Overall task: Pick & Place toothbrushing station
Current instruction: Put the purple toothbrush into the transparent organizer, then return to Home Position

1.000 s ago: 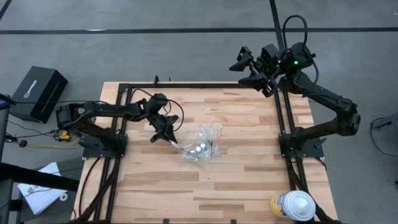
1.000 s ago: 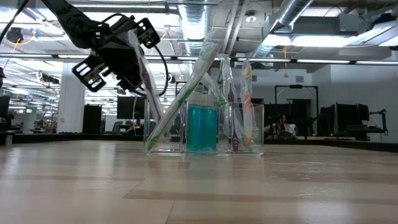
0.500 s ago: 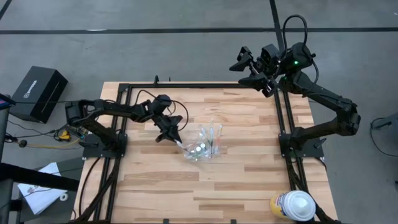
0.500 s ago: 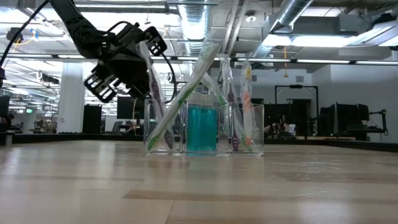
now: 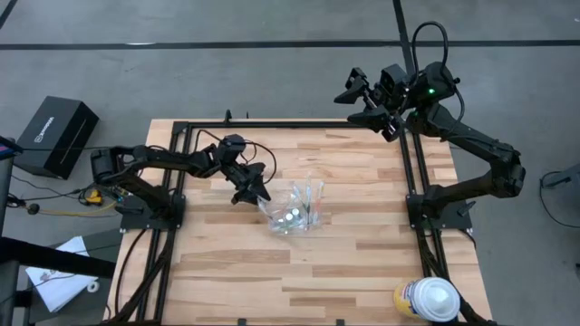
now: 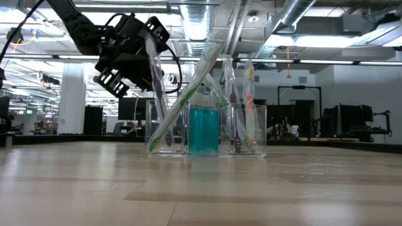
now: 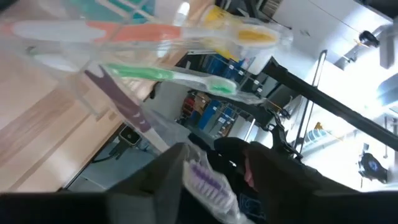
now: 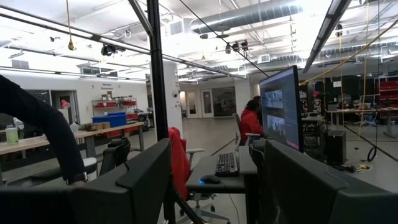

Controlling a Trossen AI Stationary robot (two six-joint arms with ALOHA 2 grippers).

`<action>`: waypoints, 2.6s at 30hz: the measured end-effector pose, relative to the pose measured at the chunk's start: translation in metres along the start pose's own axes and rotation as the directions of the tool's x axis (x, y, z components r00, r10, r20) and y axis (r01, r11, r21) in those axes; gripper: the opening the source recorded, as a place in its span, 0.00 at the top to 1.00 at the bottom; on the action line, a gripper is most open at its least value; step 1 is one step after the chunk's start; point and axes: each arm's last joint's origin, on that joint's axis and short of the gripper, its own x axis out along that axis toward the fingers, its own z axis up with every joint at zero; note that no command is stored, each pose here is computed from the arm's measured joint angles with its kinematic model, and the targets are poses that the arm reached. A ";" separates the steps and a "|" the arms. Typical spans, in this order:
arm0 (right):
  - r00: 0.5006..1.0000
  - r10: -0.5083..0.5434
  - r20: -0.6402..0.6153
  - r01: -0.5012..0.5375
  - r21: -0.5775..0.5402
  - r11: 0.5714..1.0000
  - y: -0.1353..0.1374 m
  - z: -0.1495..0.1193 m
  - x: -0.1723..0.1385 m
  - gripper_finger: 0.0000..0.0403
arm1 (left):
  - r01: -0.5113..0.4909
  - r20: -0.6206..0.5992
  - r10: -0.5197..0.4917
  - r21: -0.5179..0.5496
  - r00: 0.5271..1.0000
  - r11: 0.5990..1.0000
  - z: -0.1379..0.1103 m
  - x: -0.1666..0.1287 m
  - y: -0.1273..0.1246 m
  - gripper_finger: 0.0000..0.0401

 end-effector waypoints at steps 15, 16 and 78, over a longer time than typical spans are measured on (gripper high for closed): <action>1.000 -0.001 0.000 0.001 -0.023 1.000 0.000 0.000 0.000 0.38 | 0.031 0.020 -0.031 -0.020 0.999 0.999 -0.001 -0.010 -0.006 0.33; 1.000 -0.001 0.000 0.001 -0.024 1.000 0.000 0.000 0.000 0.38 | 0.032 0.021 -0.031 -0.025 0.999 0.999 -0.001 -0.011 -0.006 0.33; 0.953 -0.297 0.068 0.299 -0.036 0.953 -0.008 0.016 -0.030 0.43 | -0.524 0.566 -0.765 0.771 0.306 0.361 -0.101 -0.105 -0.104 0.54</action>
